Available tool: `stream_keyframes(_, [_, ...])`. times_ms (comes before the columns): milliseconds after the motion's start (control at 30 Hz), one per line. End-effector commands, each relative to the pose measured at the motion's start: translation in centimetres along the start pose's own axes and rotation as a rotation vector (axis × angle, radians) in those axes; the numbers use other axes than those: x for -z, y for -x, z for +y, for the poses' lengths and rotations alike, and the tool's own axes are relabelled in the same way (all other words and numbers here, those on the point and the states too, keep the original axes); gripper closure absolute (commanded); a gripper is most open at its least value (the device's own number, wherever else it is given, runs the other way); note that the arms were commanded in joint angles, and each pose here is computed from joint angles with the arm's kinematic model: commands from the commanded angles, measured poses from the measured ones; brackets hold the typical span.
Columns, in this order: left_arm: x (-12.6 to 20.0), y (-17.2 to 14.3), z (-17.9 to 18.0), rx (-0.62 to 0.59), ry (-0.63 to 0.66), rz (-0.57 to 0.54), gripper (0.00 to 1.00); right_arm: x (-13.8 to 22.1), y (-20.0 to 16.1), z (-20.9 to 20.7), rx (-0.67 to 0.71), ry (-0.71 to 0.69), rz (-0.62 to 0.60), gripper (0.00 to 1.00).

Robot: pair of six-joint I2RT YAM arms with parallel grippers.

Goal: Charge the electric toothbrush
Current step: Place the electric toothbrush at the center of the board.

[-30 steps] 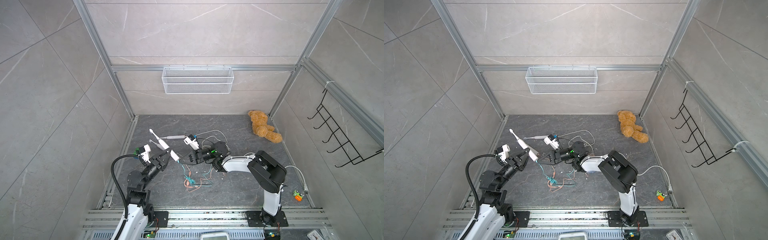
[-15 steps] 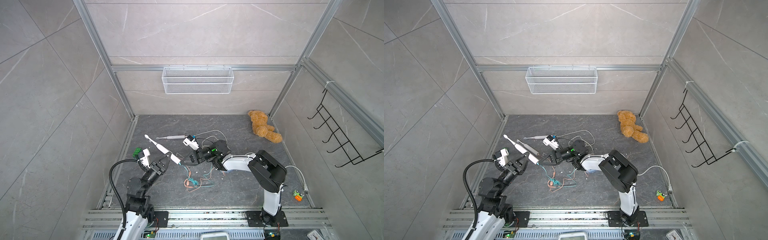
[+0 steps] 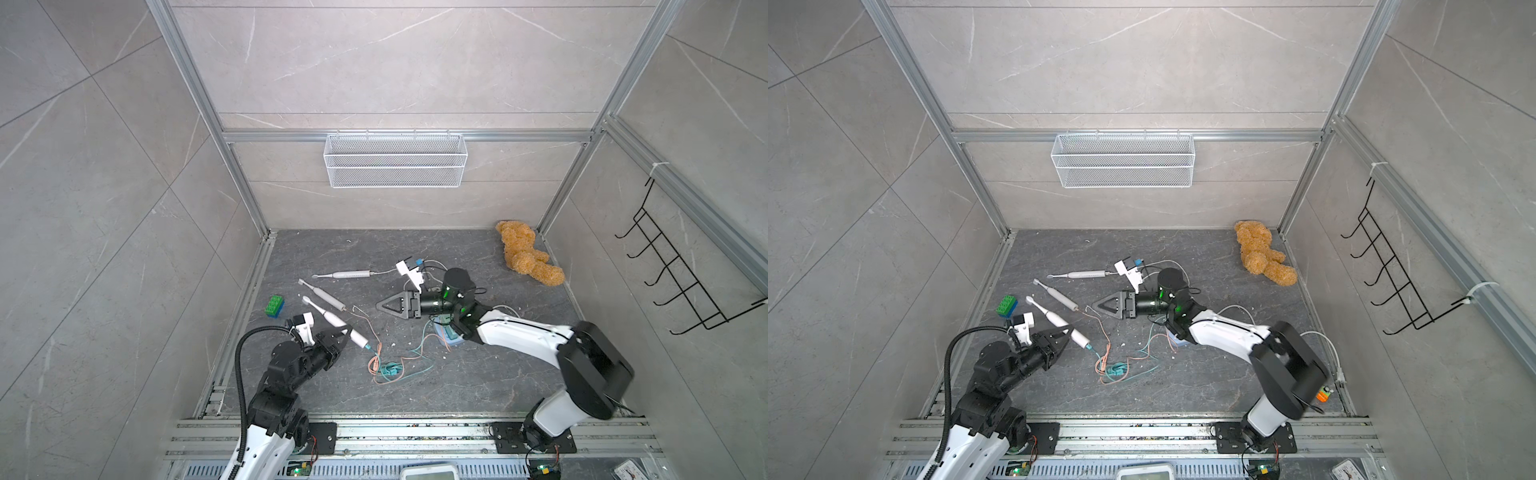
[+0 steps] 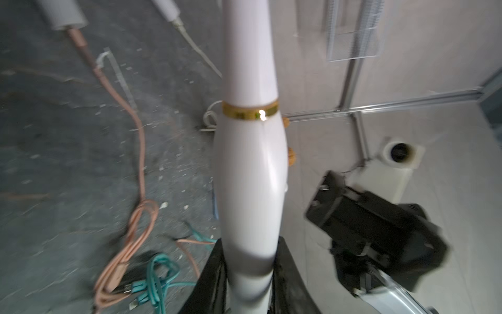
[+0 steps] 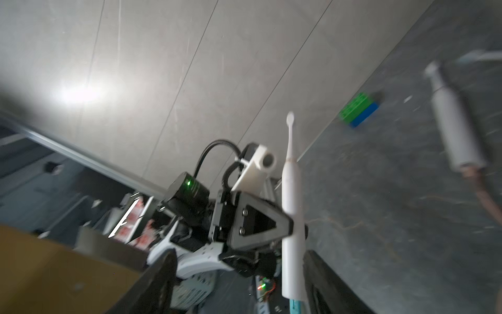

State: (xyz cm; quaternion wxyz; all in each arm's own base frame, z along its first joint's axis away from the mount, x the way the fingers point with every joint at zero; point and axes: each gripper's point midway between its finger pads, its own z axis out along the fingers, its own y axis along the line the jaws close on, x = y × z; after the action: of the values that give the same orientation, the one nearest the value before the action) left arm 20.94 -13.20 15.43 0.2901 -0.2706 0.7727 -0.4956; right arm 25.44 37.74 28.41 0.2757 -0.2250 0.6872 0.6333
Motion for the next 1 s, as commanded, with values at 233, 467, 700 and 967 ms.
stream_keyframes(233, [0.2,1.2,9.8,-0.033,0.589,0.005,1.0,11.7,0.7,-6.0,0.421,-0.824,-0.037,0.0])
stream_keyframes(467, [-0.6,2.0,13.2,-0.092,0.768,0.032,1.0,20.9,2.9,-6.1,0.492,-1.249,-0.18,0.0])
stream_keyframes(700, [-1.1,1.9,14.4,-0.075,0.823,0.058,0.61,28.7,2.9,-6.8,0.529,-1.63,-0.372,0.0])
stream_keyframes(967, [-0.5,3.2,12.5,-0.091,0.878,0.042,0.01,33.4,2.1,-8.8,0.623,-1.755,-0.646,0.0])
